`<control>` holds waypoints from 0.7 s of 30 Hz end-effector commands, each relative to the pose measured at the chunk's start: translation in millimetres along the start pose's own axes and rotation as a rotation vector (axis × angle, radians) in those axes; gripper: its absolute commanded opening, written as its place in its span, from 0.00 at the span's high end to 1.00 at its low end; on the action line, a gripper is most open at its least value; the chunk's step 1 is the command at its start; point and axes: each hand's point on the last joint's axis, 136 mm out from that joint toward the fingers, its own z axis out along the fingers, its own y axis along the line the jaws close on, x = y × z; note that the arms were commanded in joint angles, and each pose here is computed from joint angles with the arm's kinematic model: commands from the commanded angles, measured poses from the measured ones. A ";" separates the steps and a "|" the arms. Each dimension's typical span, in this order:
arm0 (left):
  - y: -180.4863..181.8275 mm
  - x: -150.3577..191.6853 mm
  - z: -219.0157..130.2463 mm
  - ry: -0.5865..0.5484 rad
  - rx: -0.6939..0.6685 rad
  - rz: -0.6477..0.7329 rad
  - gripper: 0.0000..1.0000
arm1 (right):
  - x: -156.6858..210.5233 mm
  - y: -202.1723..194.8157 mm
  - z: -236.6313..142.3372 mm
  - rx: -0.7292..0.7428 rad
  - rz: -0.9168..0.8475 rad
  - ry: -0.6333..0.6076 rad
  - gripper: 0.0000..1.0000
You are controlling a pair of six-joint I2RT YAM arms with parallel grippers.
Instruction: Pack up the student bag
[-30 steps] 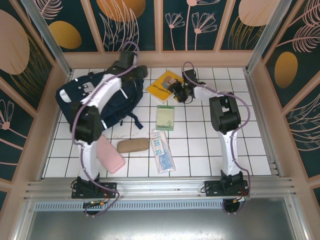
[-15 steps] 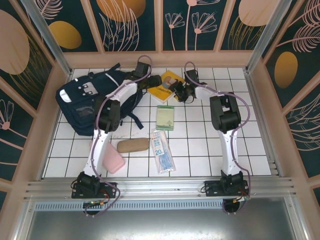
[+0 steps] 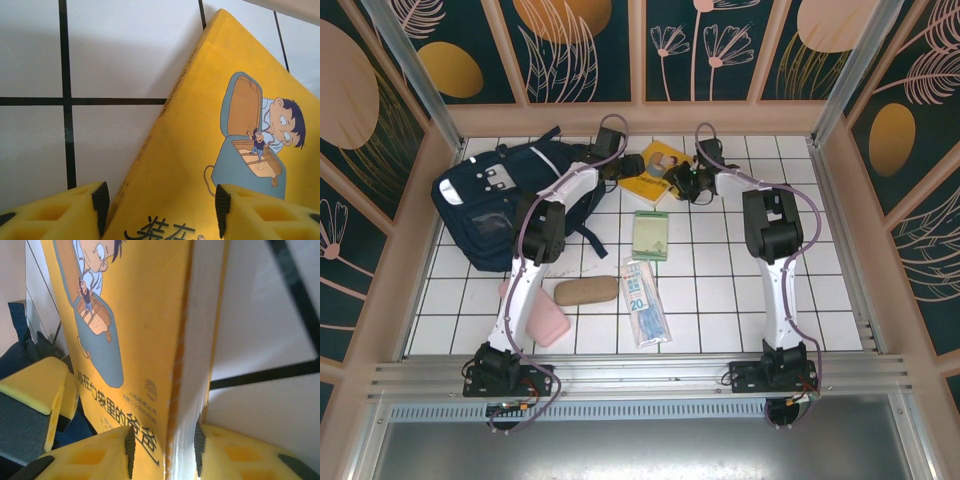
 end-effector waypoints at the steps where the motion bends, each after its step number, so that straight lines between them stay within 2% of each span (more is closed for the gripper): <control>1: -20.1 61.6 15.9 0.155 0.041 0.028 0.44 | -0.4 32.6 -0.3 -0.100 -0.053 0.033 0.66; 8: -17.3 74.9 14.6 0.175 0.040 0.043 0.48 | -5.3 53.6 -16.0 -0.092 -0.142 0.003 0.70; 16: -39.1 83.0 9.6 0.188 0.107 0.052 0.50 | -1.4 50.6 1.8 -0.089 -0.166 0.055 0.71; 21: -44.8 81.7 2.5 0.184 0.122 0.031 0.51 | 0.0 41.1 7.9 -0.072 -0.153 0.069 0.78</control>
